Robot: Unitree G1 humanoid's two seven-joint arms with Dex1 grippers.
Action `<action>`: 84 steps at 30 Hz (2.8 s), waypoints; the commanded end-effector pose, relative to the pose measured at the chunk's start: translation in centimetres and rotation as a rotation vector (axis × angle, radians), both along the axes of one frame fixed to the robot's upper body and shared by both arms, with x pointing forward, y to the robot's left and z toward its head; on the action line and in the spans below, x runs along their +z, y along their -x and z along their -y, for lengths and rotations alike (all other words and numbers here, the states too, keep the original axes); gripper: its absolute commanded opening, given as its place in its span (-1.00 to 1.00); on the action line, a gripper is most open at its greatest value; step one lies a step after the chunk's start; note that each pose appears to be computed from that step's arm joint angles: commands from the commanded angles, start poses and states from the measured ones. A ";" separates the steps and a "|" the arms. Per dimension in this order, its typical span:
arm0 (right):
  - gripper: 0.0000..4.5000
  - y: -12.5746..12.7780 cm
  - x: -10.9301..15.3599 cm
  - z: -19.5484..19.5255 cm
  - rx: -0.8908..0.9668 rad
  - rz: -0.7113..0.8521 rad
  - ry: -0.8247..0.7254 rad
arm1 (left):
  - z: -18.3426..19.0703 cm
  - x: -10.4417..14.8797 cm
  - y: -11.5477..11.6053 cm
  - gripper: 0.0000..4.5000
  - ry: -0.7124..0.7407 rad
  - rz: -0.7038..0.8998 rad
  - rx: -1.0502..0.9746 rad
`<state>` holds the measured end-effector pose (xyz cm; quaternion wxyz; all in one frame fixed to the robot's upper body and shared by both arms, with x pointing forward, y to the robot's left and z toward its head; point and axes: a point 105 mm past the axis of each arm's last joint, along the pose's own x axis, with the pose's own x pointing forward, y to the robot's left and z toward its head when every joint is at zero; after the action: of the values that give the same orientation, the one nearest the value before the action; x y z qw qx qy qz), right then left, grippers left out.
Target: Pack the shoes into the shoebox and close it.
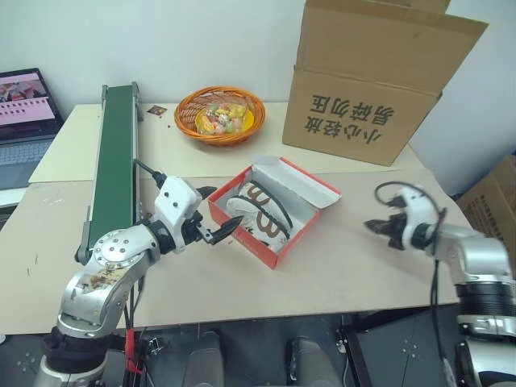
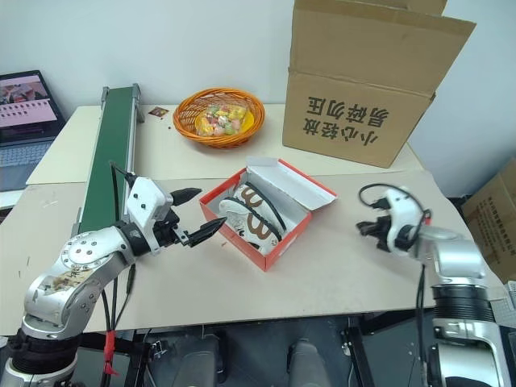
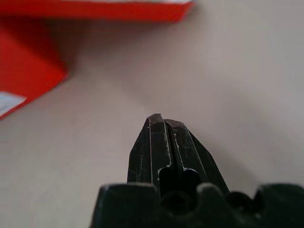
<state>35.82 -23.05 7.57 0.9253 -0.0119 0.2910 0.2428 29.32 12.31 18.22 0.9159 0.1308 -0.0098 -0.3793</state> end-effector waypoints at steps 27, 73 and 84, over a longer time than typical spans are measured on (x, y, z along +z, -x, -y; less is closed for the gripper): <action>-0.95 -5.7 8.8 -6.3 0.024 0.337 -1.085 | -0.6 1.9 0.1 1.00 -0.022 0.073 0.012; -0.95 -1.5 1.4 -18.0 0.644 0.260 0.078 | -1.0 2.0 0.1 1.00 -0.016 0.081 0.050; -0.95 -1.1 11.6 -16.9 0.565 0.348 -0.374 | -3.3 1.4 -0.7 1.00 0.038 0.097 0.220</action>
<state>37.16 -5.86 14.74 0.8460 -0.0116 0.1198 0.5194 29.92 14.96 18.28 0.9463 0.1254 -0.0131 -0.2977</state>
